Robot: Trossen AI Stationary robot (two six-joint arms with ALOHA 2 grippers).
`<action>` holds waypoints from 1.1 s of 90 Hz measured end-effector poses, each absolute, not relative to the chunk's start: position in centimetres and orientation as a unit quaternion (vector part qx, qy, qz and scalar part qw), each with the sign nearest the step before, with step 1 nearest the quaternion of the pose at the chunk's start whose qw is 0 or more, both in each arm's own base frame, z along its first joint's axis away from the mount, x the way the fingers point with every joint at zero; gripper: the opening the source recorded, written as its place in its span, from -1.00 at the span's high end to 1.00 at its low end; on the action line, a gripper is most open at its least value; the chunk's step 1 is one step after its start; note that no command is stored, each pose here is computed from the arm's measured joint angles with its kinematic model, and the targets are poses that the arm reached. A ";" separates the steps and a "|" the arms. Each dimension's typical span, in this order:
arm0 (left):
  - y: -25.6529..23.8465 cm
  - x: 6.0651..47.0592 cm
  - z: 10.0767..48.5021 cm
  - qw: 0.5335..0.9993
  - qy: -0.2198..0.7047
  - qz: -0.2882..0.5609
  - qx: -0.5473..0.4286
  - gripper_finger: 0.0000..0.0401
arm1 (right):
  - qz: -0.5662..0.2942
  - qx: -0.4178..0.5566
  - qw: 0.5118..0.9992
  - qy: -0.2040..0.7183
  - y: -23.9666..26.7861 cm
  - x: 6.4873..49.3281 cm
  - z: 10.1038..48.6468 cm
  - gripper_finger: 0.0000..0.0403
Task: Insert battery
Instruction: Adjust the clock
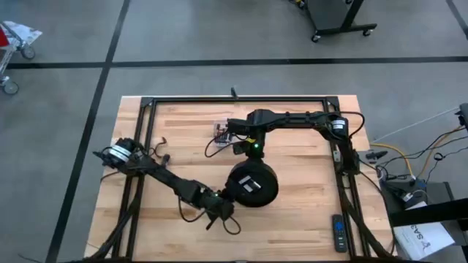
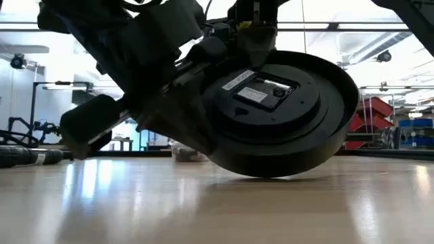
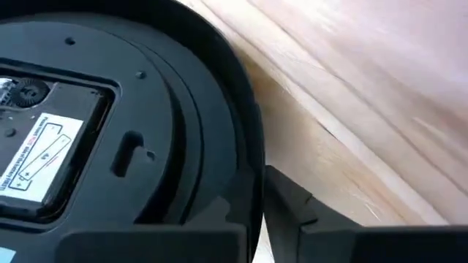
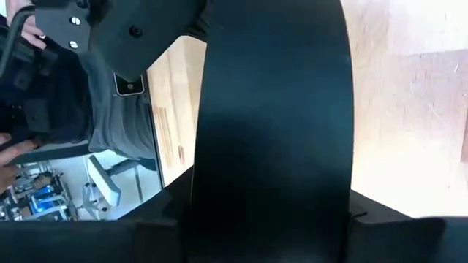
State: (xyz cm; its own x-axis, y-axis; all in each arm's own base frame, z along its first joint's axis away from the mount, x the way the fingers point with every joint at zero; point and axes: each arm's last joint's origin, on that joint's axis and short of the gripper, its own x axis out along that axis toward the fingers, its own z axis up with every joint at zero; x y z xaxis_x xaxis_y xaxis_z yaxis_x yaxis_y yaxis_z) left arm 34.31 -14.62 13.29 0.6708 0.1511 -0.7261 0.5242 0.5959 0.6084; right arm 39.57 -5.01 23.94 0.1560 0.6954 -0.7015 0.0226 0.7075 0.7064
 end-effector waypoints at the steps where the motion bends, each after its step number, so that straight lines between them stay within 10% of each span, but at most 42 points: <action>1: -14.6 34.3 13.3 0.804 0.389 -0.116 0.434 0.97 | 0.240 0.298 0.700 0.604 -5.0 39.6 23.9 0.24; 62: -15.8 33.3 12.9 0.820 0.409 -0.099 0.388 1.00 | 0.119 0.207 0.744 0.624 -4.4 36.5 29.8 -0.25; 99: -16.0 33.1 13.7 0.856 0.407 -0.092 0.305 1.00 | 0.053 0.085 0.796 0.597 3.7 33.2 34.5 -0.14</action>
